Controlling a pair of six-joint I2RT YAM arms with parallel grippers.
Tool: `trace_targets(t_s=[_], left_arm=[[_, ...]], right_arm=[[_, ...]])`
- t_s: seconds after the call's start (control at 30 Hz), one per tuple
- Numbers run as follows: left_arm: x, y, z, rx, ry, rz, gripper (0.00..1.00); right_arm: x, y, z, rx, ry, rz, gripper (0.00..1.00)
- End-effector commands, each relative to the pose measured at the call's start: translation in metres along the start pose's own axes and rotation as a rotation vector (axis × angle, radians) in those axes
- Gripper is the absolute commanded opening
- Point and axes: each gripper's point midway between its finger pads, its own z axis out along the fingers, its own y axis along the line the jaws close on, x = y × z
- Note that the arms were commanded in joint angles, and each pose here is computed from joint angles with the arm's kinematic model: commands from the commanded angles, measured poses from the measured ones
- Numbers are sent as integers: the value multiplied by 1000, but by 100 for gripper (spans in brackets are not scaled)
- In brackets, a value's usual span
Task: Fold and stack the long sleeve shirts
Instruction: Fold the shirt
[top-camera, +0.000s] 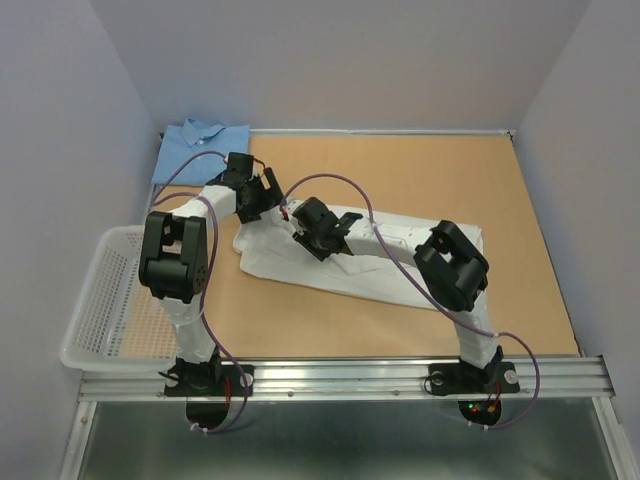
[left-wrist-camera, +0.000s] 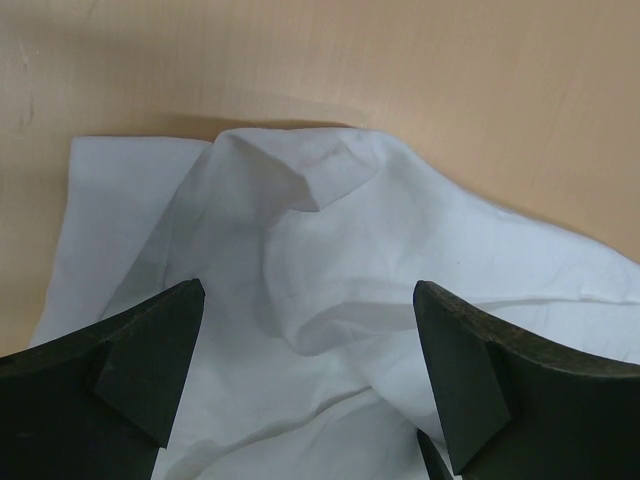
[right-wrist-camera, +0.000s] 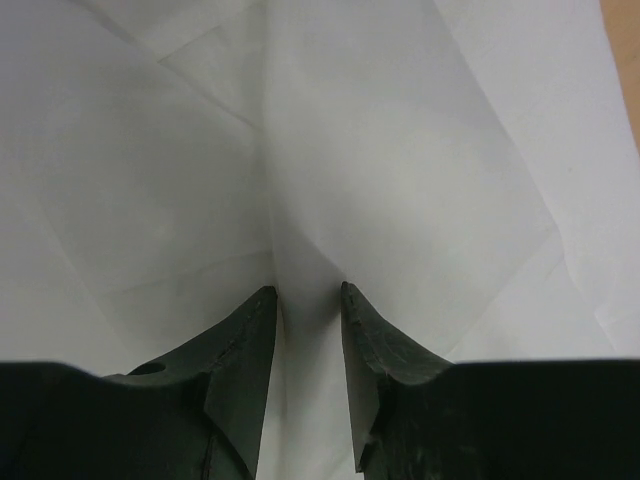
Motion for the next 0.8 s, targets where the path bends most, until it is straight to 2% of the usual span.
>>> trace_targets(t_s=[0.0,0.1,0.13,0.17,0.2,0.7,0.73,0.77], left_arm=[[-2,4,1,4,-4,-8,98],[-2,5,1,4,-4,-10,98],[-2,6,1,2,-3,-13,98],[-2,6,1,3,-1,-14,98],[-1,9,4,-3,3,-18,98],[-2,12,8,3,10,-47,98],[-2,12,9,4,12,-49,98],[-2,11,9,7,12,-50,98]], right_arm=[[-25,-2,-3,8,-68,0,38],[-23,-5,-3,25,-61,-5,34],[-22,-6,-3,29,-61,-6,29],[-22,-6,-4,33,-62,-13,18],[-24,-7,-13,33,-74,-23,1],[-1,2,-34,-30,-62,-48,1],[1,4,-32,-34,-55,-51,3],[3,8,-30,-51,-50,-53,10]])
